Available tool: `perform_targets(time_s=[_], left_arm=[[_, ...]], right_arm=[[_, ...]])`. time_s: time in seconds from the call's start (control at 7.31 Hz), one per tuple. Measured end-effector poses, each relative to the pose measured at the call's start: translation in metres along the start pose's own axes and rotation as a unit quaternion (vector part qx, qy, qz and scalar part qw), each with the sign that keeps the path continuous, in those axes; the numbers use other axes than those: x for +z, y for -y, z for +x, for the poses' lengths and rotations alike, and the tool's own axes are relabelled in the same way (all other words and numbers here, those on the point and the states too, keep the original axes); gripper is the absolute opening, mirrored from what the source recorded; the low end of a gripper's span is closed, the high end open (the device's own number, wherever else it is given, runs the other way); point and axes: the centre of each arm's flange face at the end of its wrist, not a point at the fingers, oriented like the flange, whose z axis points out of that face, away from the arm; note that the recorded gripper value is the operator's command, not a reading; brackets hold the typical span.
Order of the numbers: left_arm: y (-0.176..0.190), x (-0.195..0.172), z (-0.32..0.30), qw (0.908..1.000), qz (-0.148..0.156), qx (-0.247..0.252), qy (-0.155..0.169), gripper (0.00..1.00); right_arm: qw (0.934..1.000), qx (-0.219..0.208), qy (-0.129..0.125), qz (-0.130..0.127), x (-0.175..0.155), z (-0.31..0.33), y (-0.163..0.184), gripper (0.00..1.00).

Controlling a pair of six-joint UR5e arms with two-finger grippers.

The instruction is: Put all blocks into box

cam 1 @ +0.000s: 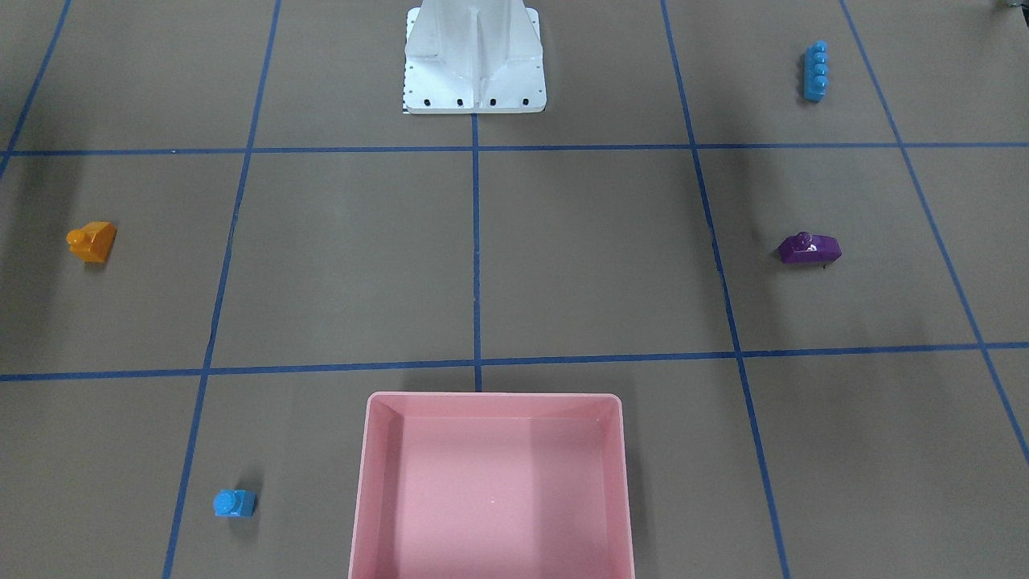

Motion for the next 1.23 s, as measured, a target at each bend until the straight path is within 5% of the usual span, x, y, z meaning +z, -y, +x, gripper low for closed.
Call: perform_targets(time_s=[0.55,0.82,1.23], left_arm=[[0.026,-0.016,0.019,0.9987,0.035,0.037,-0.008,1.00],[0.081,-0.004,0.042,0.9950,0.054,0.083,-0.015,1.00],[0.150,0.030,0.075,0.9915,0.045,0.120,-0.022,1.00]], right_arm=[[0.9996,-0.023,0.004,0.016,-0.015,-0.048,0.023,1.00],[0.9998,0.003,0.011,0.018,0.000,-0.091,0.036,1.00],[0.9985,-0.041,0.031,0.019,0.032,-0.133,0.029,1.00]])
